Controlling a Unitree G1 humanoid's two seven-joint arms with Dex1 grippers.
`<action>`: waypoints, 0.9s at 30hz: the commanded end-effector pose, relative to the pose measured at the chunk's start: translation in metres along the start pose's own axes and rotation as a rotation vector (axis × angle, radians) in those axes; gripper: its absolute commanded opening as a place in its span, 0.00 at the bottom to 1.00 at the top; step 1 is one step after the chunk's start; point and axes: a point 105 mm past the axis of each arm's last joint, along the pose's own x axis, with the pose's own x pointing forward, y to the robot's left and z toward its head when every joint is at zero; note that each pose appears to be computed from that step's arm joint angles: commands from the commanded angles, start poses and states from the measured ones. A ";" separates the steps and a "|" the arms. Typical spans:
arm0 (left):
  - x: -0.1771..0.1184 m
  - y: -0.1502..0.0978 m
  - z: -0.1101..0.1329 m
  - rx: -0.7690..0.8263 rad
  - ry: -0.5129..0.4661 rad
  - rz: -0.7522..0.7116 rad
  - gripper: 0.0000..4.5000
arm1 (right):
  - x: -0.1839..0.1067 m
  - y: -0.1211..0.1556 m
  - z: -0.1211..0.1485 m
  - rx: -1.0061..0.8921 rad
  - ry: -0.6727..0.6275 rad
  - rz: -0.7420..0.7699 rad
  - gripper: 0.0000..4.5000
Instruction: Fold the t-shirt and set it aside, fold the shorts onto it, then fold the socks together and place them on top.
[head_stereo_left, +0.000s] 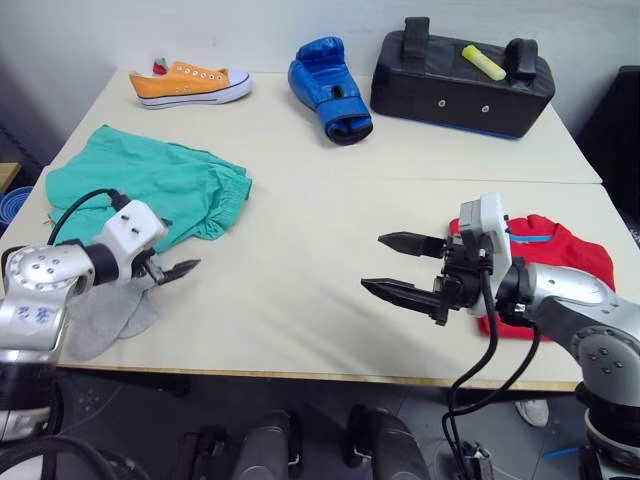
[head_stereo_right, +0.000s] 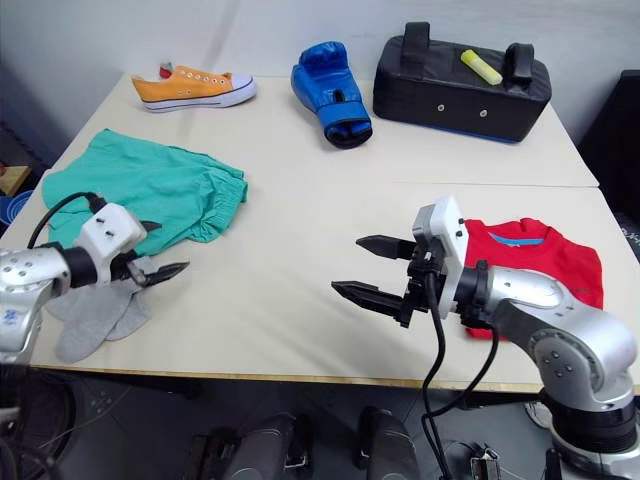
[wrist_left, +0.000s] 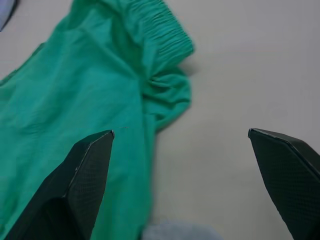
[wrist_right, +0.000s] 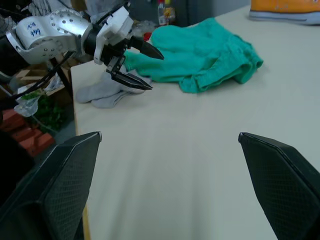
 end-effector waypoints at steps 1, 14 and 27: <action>0.021 0.012 -0.012 0.042 0.068 0.063 1.00 | -0.006 -0.003 0.004 -0.062 -0.017 -0.063 0.99; 0.055 0.032 -0.032 -0.031 0.200 0.141 0.51 | -0.029 -0.012 0.005 -0.086 0.017 -0.187 1.00; 0.051 -0.017 0.071 -0.317 -0.247 -0.358 0.00 | -0.035 -0.016 -0.013 -0.179 0.108 -0.207 1.00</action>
